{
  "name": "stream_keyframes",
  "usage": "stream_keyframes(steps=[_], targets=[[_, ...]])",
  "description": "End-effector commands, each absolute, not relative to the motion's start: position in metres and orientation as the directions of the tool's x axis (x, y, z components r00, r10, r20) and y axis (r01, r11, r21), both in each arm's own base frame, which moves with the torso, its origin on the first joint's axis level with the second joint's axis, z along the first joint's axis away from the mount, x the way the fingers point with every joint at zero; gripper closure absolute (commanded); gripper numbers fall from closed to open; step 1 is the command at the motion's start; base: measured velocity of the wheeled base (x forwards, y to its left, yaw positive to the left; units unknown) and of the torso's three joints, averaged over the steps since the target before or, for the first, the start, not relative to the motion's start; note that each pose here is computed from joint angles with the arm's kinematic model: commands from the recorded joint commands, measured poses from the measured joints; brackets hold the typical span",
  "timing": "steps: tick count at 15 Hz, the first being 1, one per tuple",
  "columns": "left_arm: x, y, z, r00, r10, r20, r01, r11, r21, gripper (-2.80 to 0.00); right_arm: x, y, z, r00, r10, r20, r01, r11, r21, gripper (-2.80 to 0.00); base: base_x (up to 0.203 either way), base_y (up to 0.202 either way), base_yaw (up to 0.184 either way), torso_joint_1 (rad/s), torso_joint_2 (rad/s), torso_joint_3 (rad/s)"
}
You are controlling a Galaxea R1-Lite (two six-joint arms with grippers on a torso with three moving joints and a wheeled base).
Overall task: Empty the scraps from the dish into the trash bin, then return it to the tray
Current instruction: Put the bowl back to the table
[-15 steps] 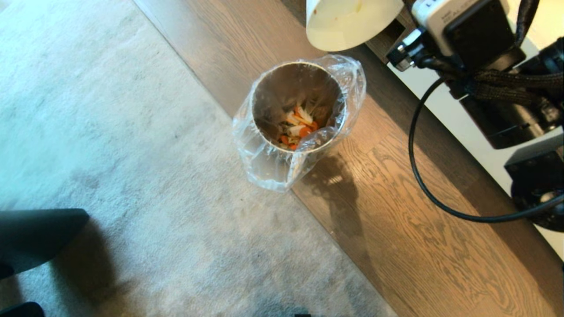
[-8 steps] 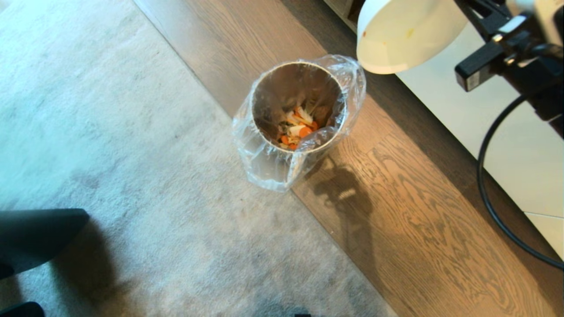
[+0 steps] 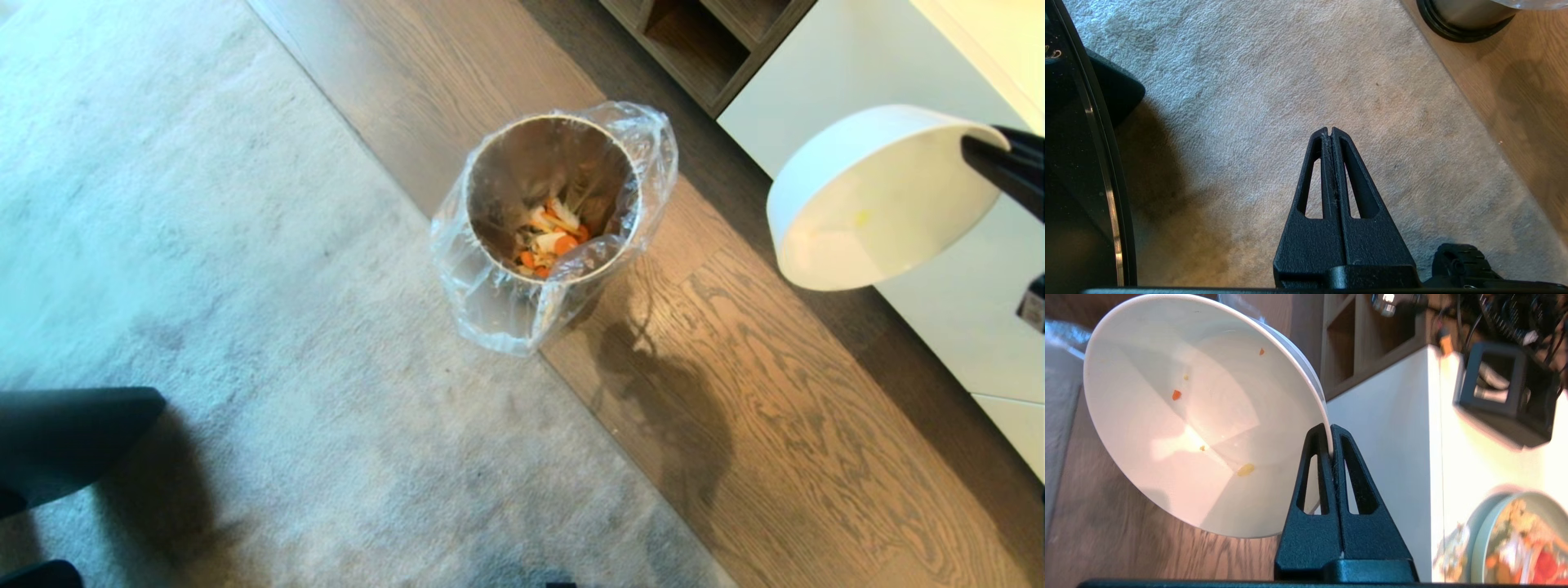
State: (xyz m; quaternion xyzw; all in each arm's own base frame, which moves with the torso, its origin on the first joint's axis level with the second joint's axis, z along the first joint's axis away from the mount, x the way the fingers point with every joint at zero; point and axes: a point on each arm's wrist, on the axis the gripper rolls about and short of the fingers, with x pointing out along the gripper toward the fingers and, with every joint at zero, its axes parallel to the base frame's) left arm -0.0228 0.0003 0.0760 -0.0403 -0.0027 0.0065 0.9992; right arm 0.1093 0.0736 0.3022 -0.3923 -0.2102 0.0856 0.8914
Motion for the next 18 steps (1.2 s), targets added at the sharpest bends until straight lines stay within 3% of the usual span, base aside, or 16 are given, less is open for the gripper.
stream_keyframes(steps=[1, 9, 13, 18], targets=[[-0.023, 0.0, 0.076, 1.0, 0.014, 0.006, -0.013, 0.997, -0.081, 0.0, 0.085, 0.055, 0.297, 0.912, 0.297, 0.283, 0.001, 0.687, -0.726, 0.0, 0.0, 0.0, 0.0, 0.0, 0.0, 0.0], [-0.023, 0.0, 0.076, 1.0, 0.014, 0.006, -0.013, 0.997, -0.081, 0.0, 0.081, 0.052, 0.275, 0.933, 0.307, 0.186, -0.069, 0.661, -0.747, 0.0, 0.0, 0.0, 0.0, 0.0, 0.0, 0.0], [-0.023, 0.0, 0.076, 1.0, 0.014, 0.006, -0.013, 0.997, -0.081, 0.0, 0.076, 0.048, 0.251, 0.946, 0.319, 0.057, -0.159, 0.609, -0.777, 0.0, 0.0, 0.0, 0.0, 0.0, 0.0, 0.0], [-0.023, 0.0, 0.076, 1.0, 0.014, 0.006, -0.013, 0.997, -0.081, 0.0, 0.072, 0.045, 0.227, 0.946, 0.32, -0.06, -0.257, 0.62, -0.742, 0.0, 0.0, 0.0, 0.0, 0.0, 0.0, 0.0]])
